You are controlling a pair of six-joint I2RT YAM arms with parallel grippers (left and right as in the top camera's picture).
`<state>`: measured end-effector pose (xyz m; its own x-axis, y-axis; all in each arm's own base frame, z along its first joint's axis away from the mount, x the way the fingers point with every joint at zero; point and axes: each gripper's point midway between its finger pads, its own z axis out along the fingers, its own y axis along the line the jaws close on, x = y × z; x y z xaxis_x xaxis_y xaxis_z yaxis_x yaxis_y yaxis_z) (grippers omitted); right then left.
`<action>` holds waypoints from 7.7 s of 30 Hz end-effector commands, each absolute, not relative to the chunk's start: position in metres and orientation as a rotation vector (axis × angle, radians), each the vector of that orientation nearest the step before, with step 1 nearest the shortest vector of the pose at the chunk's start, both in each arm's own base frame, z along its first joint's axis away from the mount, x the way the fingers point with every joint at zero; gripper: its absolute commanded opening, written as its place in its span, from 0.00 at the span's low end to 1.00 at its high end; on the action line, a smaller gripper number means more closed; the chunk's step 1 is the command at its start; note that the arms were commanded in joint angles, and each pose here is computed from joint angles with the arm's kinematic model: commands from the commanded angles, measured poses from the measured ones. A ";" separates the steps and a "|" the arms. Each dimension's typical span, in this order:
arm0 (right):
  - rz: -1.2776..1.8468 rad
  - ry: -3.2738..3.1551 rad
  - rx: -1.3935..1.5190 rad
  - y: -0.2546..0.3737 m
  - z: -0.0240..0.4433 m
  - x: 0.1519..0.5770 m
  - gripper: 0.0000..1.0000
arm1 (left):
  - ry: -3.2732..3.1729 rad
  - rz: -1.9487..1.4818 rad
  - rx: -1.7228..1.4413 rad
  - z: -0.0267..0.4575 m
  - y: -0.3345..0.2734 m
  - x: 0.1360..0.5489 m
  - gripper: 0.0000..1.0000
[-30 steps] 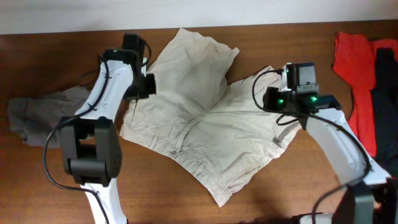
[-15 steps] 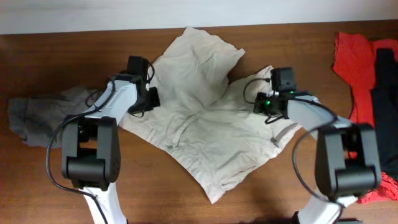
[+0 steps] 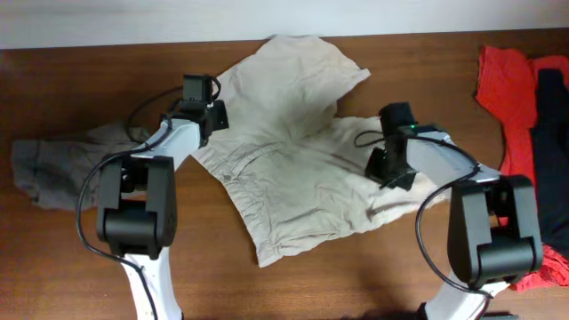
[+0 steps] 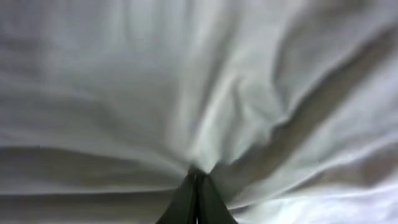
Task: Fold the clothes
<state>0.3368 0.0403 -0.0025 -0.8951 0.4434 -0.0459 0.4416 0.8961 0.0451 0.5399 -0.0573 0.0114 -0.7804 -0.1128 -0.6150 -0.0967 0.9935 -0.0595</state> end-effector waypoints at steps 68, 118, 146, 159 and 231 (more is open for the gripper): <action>0.117 2.815 0.393 0.018 0.066 0.354 0.63 | 3.198 -0.074 -0.164 -0.007 -0.095 0.229 0.01; 0.064 2.929 0.412 0.015 0.016 0.352 0.66 | 3.054 -0.093 0.276 -0.023 -0.111 0.268 0.00; -0.400 3.094 0.891 -0.022 -0.002 0.271 0.18 | 3.115 0.088 -0.271 0.009 -0.008 0.291 0.04; 0.215 2.538 0.196 0.054 0.145 0.373 0.67 | 3.033 0.057 -0.256 0.040 -0.012 0.326 0.27; 0.335 2.250 0.108 0.027 0.285 0.376 0.79 | 2.401 -0.157 0.148 0.238 -0.071 0.443 0.33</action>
